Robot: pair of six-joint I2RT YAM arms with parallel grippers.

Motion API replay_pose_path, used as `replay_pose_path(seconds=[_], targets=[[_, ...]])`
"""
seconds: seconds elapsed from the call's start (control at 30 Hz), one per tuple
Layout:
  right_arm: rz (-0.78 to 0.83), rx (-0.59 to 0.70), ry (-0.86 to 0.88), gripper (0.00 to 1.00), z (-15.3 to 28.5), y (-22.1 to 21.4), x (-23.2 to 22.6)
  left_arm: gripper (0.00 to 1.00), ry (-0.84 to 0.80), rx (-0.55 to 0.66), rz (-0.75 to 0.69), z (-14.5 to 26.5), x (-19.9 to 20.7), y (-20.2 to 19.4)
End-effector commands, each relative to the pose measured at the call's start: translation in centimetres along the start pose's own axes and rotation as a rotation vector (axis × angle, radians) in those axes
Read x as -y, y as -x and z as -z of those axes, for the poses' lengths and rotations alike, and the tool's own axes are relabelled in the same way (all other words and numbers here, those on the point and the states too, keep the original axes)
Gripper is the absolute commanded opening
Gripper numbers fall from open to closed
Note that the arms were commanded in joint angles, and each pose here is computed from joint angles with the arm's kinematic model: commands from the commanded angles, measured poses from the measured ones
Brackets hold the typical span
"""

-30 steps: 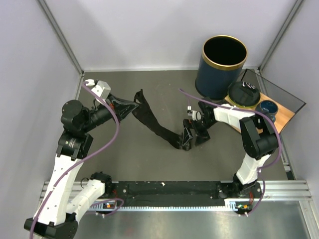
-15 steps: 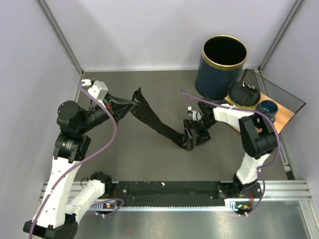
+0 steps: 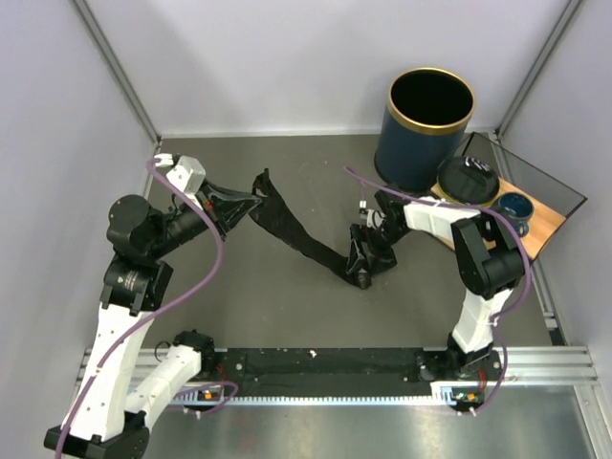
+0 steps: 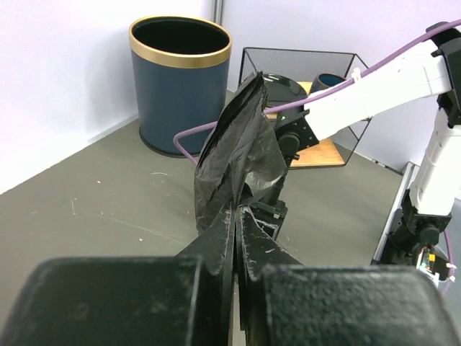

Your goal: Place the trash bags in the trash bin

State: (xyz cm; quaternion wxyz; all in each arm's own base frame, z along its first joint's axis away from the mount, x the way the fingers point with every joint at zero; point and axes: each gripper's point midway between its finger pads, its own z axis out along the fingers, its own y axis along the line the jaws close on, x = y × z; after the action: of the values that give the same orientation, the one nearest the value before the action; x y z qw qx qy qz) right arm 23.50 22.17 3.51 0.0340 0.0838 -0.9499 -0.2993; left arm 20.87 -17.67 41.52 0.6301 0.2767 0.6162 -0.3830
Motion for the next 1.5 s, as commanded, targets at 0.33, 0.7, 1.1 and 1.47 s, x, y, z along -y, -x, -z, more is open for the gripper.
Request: replay_pose_path(seconds=[0.33,0.7,1.1,1.47], targets=[[0.078,0.054,-0.081,0.00,-3.0,2.1,2.6,0.00,0.356,-0.204,0.008,2.5,-6.6,-7.5],[0.524,0.337,0.079,0.00,6.5,4.1,-5.5,0.75,0.542,-0.459,0.190,4.2,-10.8,-17.1],[0.926,0.414,0.264,0.00,13.8,0.4,-12.5,0.88,-0.198,-0.205,-0.082,0.1,-3.1,-13.6],[1.285,0.381,0.298,0.00,15.0,-6.1,-15.1,0.99,-0.584,-0.181,-0.311,-4.1,-0.5,-16.2]])
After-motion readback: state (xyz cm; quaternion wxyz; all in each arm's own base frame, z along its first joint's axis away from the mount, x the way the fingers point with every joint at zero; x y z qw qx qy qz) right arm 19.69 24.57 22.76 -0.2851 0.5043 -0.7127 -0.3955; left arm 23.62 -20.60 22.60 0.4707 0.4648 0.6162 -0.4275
